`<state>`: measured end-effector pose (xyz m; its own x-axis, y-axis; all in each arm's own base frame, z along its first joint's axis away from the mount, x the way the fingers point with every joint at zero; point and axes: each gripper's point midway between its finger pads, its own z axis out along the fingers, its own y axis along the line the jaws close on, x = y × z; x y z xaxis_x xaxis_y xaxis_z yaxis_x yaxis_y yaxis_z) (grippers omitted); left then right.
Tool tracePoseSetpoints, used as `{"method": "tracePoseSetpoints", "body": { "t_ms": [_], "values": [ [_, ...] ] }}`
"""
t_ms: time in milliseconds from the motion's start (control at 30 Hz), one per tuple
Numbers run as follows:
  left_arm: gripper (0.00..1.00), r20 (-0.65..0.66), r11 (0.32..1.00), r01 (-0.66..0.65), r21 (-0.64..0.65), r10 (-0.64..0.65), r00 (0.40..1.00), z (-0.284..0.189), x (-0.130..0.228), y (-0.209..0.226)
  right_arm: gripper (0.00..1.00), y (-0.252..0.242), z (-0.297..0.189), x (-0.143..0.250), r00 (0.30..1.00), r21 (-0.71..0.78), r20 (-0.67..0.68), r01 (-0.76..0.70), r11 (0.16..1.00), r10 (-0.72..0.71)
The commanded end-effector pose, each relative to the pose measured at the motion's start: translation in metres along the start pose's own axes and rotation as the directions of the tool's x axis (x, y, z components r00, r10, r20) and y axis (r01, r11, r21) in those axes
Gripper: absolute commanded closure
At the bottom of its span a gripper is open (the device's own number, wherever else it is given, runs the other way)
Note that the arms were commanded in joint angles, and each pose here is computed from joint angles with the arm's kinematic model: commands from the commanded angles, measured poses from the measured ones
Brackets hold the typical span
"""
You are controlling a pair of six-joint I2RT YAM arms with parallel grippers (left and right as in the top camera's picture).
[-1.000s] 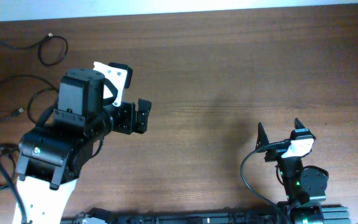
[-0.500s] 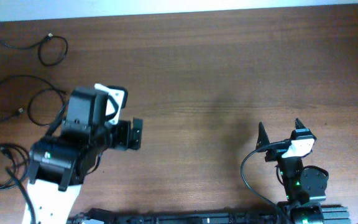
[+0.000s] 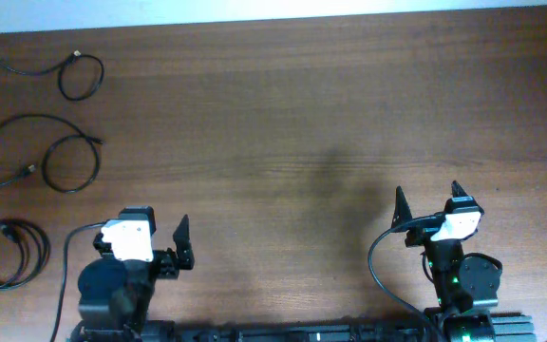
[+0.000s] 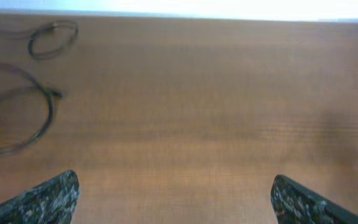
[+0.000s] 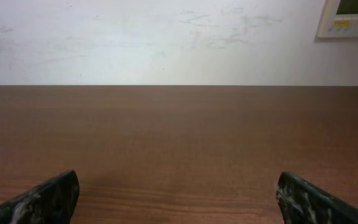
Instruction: Untangle cables
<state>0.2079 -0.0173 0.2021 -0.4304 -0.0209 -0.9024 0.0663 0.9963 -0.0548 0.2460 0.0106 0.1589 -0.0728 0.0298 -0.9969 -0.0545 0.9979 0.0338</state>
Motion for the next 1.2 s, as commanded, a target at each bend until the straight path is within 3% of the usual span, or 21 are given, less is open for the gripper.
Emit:
{"method": "tracePoseSetpoints", "body": {
  "t_ms": [0, 267, 467, 533, 633, 1167],
  "values": [
    [0.01, 0.118, 1.0, -0.018, 0.005, 0.017, 0.993, 0.007, -0.004, 0.0, 0.01, -0.003, 0.0, 0.002, 1.0, 0.012, -0.004, -0.011, 1.0, 0.011],
    [0.01, 0.333, 0.999, -0.002, -0.047, 0.018, 0.943, 0.029, 0.001, 0.016, 0.02, -0.003, 0.0, 0.002, 1.0, 0.012, -0.004, -0.011, 1.0, 0.011],
    [0.01, 0.486, 0.999, -0.012, -0.045, 0.033, 0.873, 0.038, -0.007, 0.018, 0.02, -0.003, 0.0, 0.002, 1.0, 0.012, -0.004, -0.011, 1.0, 0.011],
    [0.01, 0.476, 0.999, -0.013, -0.047, 0.034, 0.879, 0.039, -0.005, 0.018, 0.02, -0.003, 0.0, 0.003, 1.0, 0.012, -0.005, -0.011, 1.0, 0.011],
    [0.01, 0.357, 0.998, -0.019, -0.063, 0.04, 0.933, 0.052, 0.024, 0.021, 0.02, -0.003, 0.0, 0.003, 1.0, 0.012, -0.005, -0.011, 1.0, 0.011],
    [0.01, 0.356, 0.99, 0.013, -0.141, 0.038, 0.934, 0.051, 0.025, 0.035, 0.02, -0.003, 0.0, 0.002, 1.0, 0.012, -0.004, -0.011, 1.0, 0.011]
  ]
}}
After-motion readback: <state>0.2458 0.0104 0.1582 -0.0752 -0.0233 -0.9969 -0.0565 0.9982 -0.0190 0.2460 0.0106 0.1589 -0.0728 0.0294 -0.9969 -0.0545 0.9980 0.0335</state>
